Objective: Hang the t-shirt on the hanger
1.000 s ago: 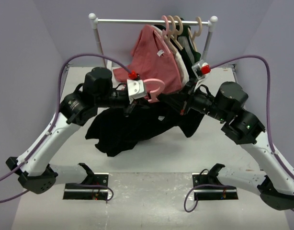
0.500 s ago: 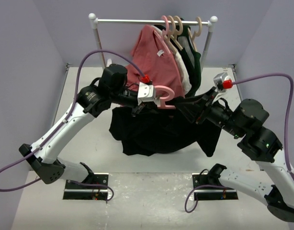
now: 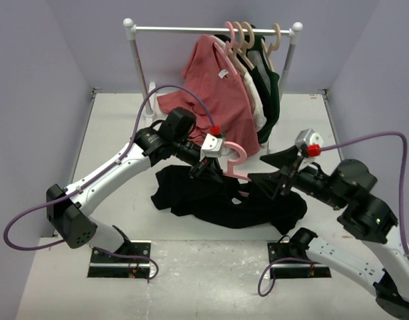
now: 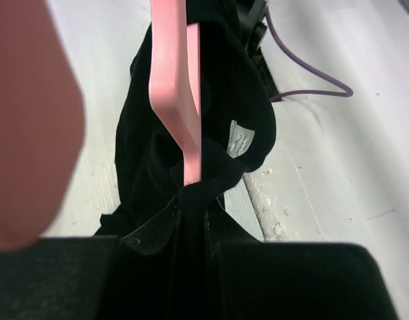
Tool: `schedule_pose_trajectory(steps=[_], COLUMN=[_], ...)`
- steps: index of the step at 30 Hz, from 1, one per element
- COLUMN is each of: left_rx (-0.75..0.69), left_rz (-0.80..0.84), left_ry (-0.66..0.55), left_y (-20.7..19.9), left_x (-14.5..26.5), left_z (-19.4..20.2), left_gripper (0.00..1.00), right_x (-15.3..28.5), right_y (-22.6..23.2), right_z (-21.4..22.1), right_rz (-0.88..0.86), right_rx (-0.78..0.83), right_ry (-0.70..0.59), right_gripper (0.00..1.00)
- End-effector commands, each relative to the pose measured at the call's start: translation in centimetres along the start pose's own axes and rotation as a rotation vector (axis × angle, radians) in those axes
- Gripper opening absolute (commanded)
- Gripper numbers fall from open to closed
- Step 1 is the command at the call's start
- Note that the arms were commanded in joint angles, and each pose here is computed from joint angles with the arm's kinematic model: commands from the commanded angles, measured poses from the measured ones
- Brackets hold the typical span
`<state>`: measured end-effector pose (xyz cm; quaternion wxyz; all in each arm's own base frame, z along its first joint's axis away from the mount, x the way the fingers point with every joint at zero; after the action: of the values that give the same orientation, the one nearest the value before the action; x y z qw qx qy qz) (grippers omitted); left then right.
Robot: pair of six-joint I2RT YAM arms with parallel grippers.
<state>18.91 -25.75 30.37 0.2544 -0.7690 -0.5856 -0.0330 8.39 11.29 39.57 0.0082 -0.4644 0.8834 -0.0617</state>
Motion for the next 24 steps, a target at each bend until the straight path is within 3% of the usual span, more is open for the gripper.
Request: schedule_pose_trajectory(steps=[1,7,9,11,12,14,16,19,24], left_rx=[-0.102,-0.072,-0.068,-0.065,-0.056,-0.034,0.055,0.086,0.149], left_rz=[0.112,0.139,0.141,0.104,0.067,-0.015,-0.278,-0.455,-0.886], left_ry=[-0.062,-0.04,-0.036,-0.035,-0.038,-0.058,-0.139,-0.244,-0.557], left_y=[-0.7,-0.7,-0.8,-0.7,-0.5,-0.2,1.0,1.3,-0.3], left_x=[-1.0,-1.9,-2.0,-1.8,-1.7,-1.4,0.2,2.9,8.8], left_z=[-1.0,-0.2,-0.1,-0.3,-0.5,-1.1,-2.2,-3.1,-4.8], left_gripper=[0.0,0.0,0.0,0.0,0.03,0.13,0.99,1.0,1.0], right_x=[-4.1,-7.0,-7.2,-7.4,-7.4,-6.8,-5.8,-4.0,-1.5], right_y=[-0.2,-0.1,-0.3,-0.5,-0.5,-0.7,-1.3,-1.9,-2.7], right_z=[0.6,-0.5,-0.7,-0.6,-0.6,-0.8,-0.7,-1.0,-1.5], right_rz=[-0.071,-0.15,-0.139,-0.122,-0.11,-0.077,0.025,0.111,0.244], right_rx=[-0.007,-0.008,0.0,0.008,0.012,0.017,0.013,0.018,0.02], right_ry=[0.065,0.008,-0.004,-0.006,-0.01,-0.038,-0.071,-0.112,-0.14], right_gripper=[0.66,0.59,0.41,0.1,0.0,0.0,0.0,0.0,0.0])
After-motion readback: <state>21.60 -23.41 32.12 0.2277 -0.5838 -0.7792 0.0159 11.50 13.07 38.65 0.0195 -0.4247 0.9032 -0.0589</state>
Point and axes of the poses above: each gripper's point midway between its finger pads, its own x axis back along the fingers, its own y axis along the line the jaws close on, z = x × y, the point moved 9 cm from there along x, back along the fingers, and after that the axes turned 15 degrees about x, right-handed, at the moved point
